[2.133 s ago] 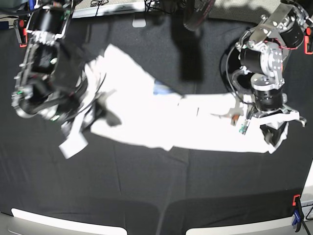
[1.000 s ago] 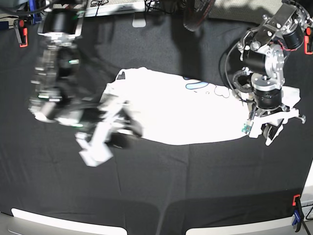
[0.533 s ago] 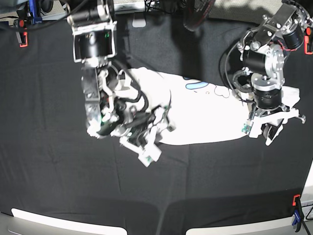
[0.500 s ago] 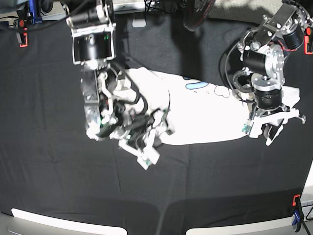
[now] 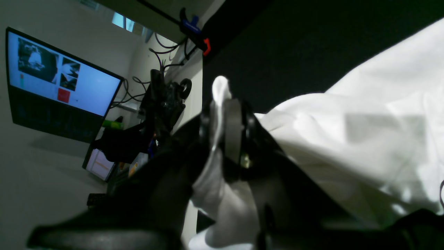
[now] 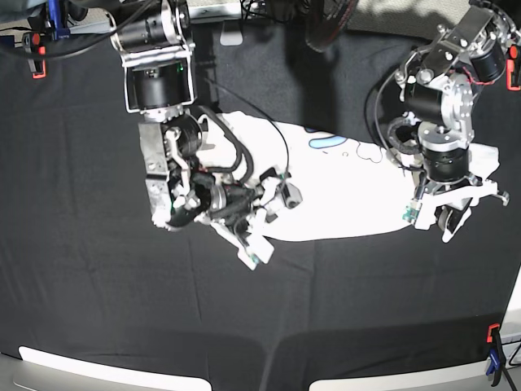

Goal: Layout the t-shirt on the table in an organized manner, then fold the t-shirt properly

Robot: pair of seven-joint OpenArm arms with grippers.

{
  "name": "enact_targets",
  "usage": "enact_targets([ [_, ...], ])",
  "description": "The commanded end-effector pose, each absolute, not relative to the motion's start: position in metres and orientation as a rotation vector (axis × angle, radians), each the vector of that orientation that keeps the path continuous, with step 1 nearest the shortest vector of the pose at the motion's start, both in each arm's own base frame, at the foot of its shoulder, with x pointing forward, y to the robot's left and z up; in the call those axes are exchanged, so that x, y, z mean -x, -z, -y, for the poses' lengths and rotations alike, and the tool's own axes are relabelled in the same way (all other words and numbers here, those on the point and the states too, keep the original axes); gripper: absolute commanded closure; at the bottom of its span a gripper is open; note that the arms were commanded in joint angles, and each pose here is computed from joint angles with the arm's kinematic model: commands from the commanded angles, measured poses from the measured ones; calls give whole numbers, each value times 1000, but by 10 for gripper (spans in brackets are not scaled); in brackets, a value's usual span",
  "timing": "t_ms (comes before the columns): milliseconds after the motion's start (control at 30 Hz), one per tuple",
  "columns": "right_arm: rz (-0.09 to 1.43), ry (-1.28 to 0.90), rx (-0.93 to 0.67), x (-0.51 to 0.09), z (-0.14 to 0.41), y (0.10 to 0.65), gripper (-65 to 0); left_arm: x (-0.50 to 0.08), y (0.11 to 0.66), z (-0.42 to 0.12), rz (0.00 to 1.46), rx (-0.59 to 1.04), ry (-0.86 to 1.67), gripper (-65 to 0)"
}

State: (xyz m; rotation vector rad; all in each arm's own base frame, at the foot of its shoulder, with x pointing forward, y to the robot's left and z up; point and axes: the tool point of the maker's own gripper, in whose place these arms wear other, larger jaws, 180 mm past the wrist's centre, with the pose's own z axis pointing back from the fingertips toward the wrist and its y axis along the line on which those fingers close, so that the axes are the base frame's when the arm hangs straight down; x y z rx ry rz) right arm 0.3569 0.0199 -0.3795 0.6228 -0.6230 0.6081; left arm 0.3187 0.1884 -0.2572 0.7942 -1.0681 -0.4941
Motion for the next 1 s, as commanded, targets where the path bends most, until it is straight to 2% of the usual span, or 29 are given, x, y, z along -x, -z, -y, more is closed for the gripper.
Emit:
enact_targets([
  [0,678,-627,-639,-368,-25,359,-312,-324,239,-190,1137,-820,469,0],
  [200,635,-647,-589,-363,-18,368,-312,-324,239,-190,1137,-820,469,0],
  [333,684,-656,-524,-373,-12,369,-312,-324,239,-190,1137,-820,469,0],
  [667,656,-652,-519,-370,-12,380,-312,-324,239,-190,1137,-820,469,0],
  [967,515,-675,-664,-341,-38,385,-312,-324,239,-190,1137,-820,469,0],
])
